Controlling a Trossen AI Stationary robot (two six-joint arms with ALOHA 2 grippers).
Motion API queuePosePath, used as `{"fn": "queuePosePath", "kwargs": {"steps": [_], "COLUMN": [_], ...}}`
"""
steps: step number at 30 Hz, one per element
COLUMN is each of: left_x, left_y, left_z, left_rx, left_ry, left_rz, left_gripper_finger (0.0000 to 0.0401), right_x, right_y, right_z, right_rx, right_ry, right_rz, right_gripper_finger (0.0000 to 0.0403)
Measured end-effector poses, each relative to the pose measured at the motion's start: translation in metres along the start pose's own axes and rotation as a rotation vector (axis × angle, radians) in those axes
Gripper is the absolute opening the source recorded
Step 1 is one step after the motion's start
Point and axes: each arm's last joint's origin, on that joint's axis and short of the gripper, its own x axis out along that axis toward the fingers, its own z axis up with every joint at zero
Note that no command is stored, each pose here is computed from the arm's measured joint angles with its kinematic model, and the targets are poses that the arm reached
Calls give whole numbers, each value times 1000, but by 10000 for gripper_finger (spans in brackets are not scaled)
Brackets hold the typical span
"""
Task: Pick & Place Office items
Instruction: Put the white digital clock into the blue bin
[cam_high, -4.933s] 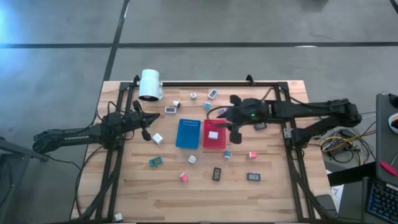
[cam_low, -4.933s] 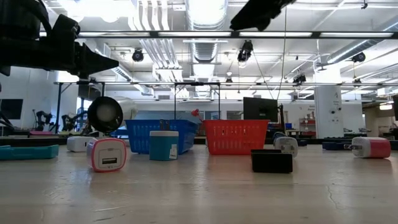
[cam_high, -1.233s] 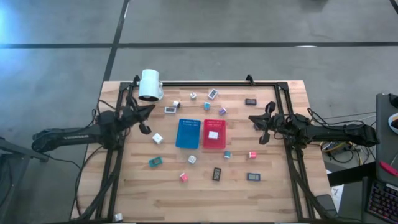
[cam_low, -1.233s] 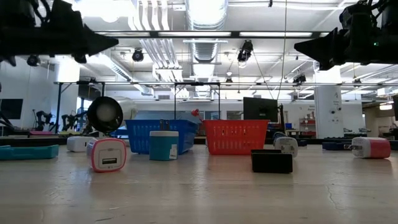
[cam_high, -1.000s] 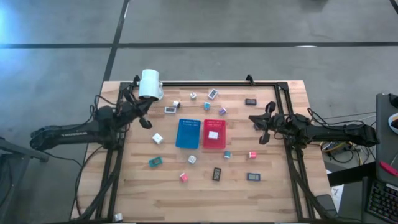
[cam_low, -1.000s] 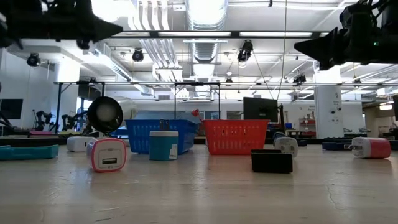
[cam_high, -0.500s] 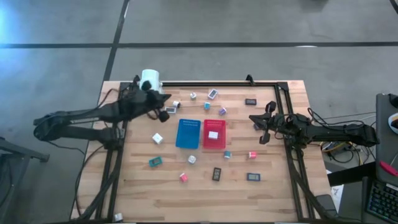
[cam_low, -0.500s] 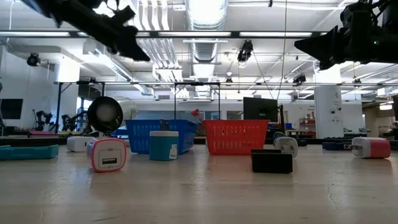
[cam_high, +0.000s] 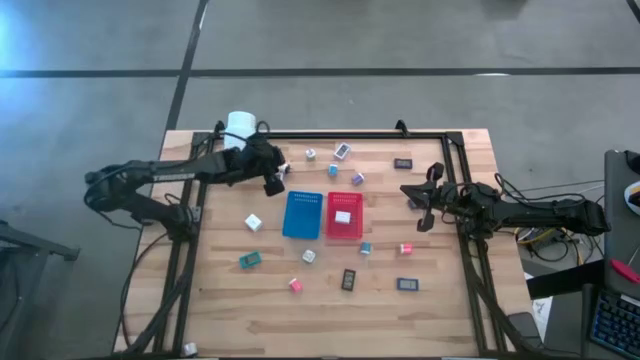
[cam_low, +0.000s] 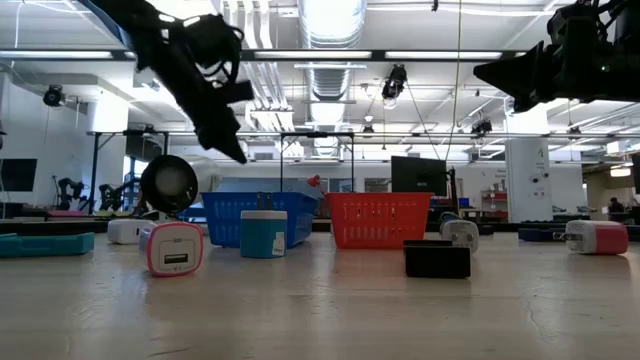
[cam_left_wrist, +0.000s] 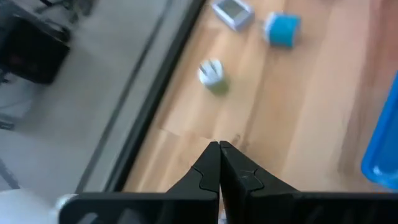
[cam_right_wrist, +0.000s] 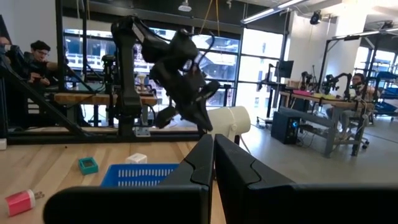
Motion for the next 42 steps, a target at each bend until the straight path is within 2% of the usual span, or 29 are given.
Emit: {"fn": "queuePosePath", "kwargs": {"steps": [5, 9, 21, 34, 40, 42], "left_x": [12, 19, 21, 22, 23, 23], "left_y": [8, 19, 27, 27, 27, 27], "left_z": [-11, -21, -30, -30, -30, -31], "left_rx": [-4, -26, 85, 80, -32, -21], "left_ry": [41, 77, 127, 120, 135, 150], "left_rz": [-137, -190, -200, -196, -177, -176], "left_gripper_finger": [5, 2, 3, 9, 8, 6], "right_x": [0, 0, 0, 0, 0, 0], "right_y": [0, 0, 0, 0, 0, 0], "right_z": [0, 0, -1, -1, -1, -1], "right_rx": [0, -1, -1, 18, 25, 25], "right_ry": [1, 4, 6, 8, 8, 8], "right_rz": [0, 1, 1, 1, 1, 1], "right_gripper_finger": [8, 8, 8, 8, 8, 8]}}
